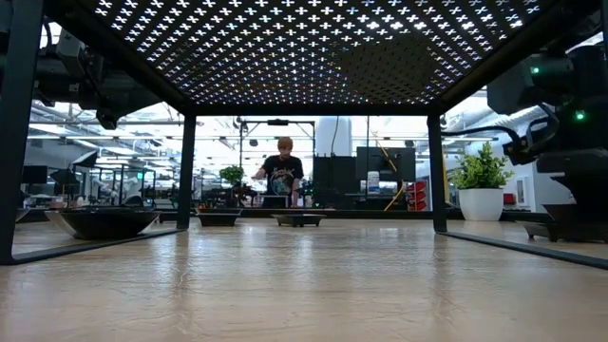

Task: Pick & Place Mini shaped plates
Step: Stack the black distorted square plate on top of the black distorted square plates on the shelf

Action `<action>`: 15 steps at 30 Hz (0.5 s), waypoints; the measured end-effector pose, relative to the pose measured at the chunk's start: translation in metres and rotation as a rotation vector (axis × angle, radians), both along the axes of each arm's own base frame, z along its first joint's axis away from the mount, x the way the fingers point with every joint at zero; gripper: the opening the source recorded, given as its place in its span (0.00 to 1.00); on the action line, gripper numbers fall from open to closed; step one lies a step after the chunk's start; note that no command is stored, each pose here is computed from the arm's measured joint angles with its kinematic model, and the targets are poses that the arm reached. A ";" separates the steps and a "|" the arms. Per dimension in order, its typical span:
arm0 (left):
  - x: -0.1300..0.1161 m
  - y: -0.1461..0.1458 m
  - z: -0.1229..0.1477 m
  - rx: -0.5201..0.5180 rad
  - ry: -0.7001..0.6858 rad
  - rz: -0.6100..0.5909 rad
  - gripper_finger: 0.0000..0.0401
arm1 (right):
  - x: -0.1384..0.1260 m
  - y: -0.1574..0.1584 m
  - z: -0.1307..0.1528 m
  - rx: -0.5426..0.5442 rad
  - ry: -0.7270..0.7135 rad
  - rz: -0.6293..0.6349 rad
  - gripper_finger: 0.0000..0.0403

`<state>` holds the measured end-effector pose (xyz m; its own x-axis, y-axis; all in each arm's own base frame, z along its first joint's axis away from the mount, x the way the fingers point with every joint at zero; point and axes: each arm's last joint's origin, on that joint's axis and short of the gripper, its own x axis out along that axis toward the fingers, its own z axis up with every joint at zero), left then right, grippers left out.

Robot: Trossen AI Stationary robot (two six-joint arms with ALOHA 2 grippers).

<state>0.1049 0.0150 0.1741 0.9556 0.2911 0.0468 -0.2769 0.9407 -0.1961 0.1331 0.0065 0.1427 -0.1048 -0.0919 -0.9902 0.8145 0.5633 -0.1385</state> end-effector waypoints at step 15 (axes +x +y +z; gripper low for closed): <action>0.000 0.000 0.000 0.000 0.000 0.000 0.44 | 0.012 -0.002 -0.001 -0.038 -0.127 -0.009 0.23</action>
